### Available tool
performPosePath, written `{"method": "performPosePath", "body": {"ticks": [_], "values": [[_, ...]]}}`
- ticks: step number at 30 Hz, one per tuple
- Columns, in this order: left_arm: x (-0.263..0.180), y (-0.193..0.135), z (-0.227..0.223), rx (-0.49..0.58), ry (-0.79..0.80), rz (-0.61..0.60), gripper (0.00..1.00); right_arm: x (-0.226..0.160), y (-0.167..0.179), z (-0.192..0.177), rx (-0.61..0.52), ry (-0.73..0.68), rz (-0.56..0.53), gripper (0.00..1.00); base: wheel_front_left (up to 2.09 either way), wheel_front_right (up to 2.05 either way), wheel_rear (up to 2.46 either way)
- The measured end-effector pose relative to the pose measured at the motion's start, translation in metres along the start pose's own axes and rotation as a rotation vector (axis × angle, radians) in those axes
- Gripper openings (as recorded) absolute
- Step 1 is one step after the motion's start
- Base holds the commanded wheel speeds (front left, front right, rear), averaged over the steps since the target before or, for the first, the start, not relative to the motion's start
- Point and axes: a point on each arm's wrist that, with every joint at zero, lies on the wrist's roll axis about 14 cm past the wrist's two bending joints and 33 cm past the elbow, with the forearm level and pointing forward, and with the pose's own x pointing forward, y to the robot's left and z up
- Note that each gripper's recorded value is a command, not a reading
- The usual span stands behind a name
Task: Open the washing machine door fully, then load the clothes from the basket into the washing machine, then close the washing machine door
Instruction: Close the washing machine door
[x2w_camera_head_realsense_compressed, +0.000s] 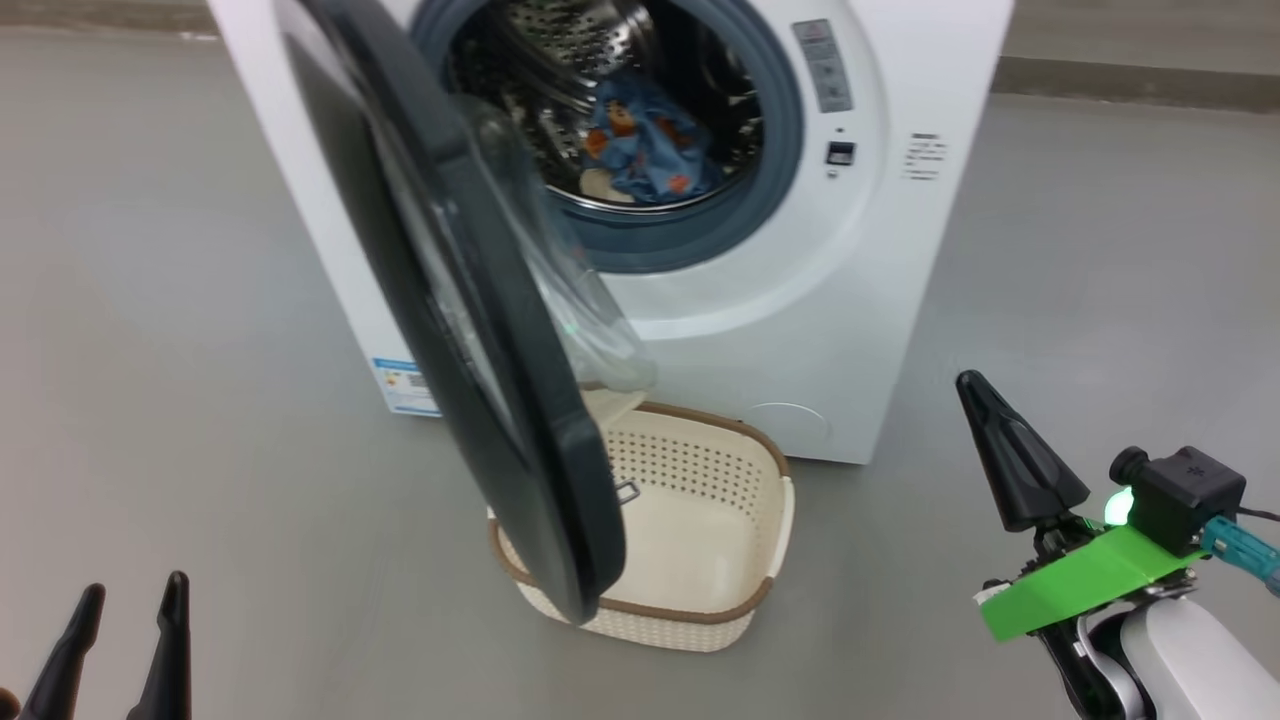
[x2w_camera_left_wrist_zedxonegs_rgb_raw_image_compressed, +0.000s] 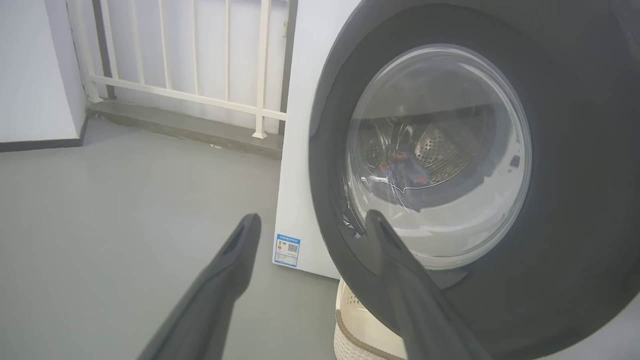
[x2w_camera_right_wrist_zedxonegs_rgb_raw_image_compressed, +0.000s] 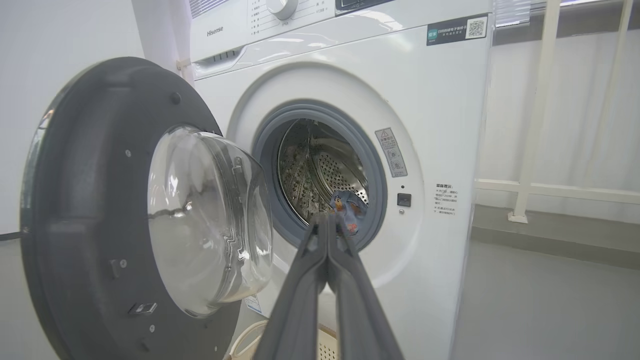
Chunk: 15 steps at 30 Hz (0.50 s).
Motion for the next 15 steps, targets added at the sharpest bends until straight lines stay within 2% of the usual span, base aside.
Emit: {"method": "performPosePath", "body": {"ticks": [5, 9, 15], "values": [[-0.017, 0.018, 0.002, -0.003, -0.008, 0.061, 1.00, 0.024, 0.024, 0.009, -0.010, -0.028, 0.098, 0.00, 0.00, 0.00, 0.00], [-0.030, 0.029, 0.005, -0.005, -0.020, 0.101, 1.00, 0.046, 0.051, 0.031, 0.005, -0.097, 0.187, 0.00, 0.00, 0.00, 0.00], [-0.049, 0.043, 0.007, -0.011, -0.032, 0.154, 1.00, 0.069, 0.106, 0.061, 0.036, -0.186, 0.361, 0.00, 0.00, 0.00, 0.00]]}}
